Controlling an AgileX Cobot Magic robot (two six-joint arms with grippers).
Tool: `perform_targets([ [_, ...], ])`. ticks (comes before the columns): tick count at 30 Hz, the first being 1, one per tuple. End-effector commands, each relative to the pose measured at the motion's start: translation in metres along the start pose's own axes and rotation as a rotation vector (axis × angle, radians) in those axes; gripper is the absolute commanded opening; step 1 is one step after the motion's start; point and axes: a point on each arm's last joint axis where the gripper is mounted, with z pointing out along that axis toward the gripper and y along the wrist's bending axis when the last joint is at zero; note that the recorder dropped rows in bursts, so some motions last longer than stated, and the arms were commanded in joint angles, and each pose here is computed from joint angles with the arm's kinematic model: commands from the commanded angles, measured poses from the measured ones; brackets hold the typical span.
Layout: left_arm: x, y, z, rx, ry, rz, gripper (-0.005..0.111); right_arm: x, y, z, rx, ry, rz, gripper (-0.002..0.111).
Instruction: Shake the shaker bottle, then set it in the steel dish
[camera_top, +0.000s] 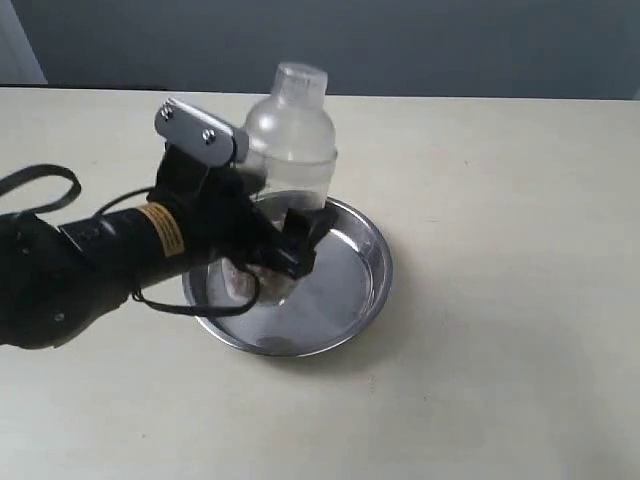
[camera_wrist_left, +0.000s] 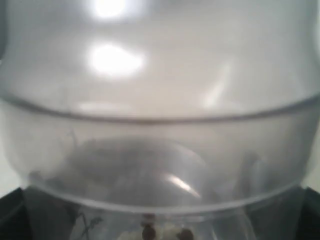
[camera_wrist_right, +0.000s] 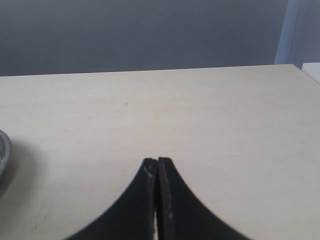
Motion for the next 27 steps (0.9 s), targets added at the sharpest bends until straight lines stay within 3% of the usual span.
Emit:
perform_targets([
  [1, -0.071, -0.010, -0.024, 0.050, -0.421, 0.073, 0.000, -0.001, 0.000, 0.000, -0.004, -0.014, -0.004, -0.001],
  [3, -0.066, -0.009, -0.019, 0.035, -0.376, 0.095, 0.000, -0.001, 0.000, 0.000, -0.004, -0.014, -0.004, -0.001],
  [9, -0.014, -0.003, 0.017, 0.031, -0.225, 0.079, 0.000, -0.001, 0.000, 0.000, -0.004, -0.014, -0.004, -0.001],
  [19, 0.028, 0.001, 0.046, 0.056, -0.272, 0.012, 0.000, -0.001, 0.000, 0.000, -0.004, -0.014, -0.004, -0.001],
  [27, 0.046, 0.005, 0.054, 0.033, -0.206, -0.061, 0.000, -0.001, 0.000, 0.000, -0.004, -0.014, -0.004, -0.001],
])
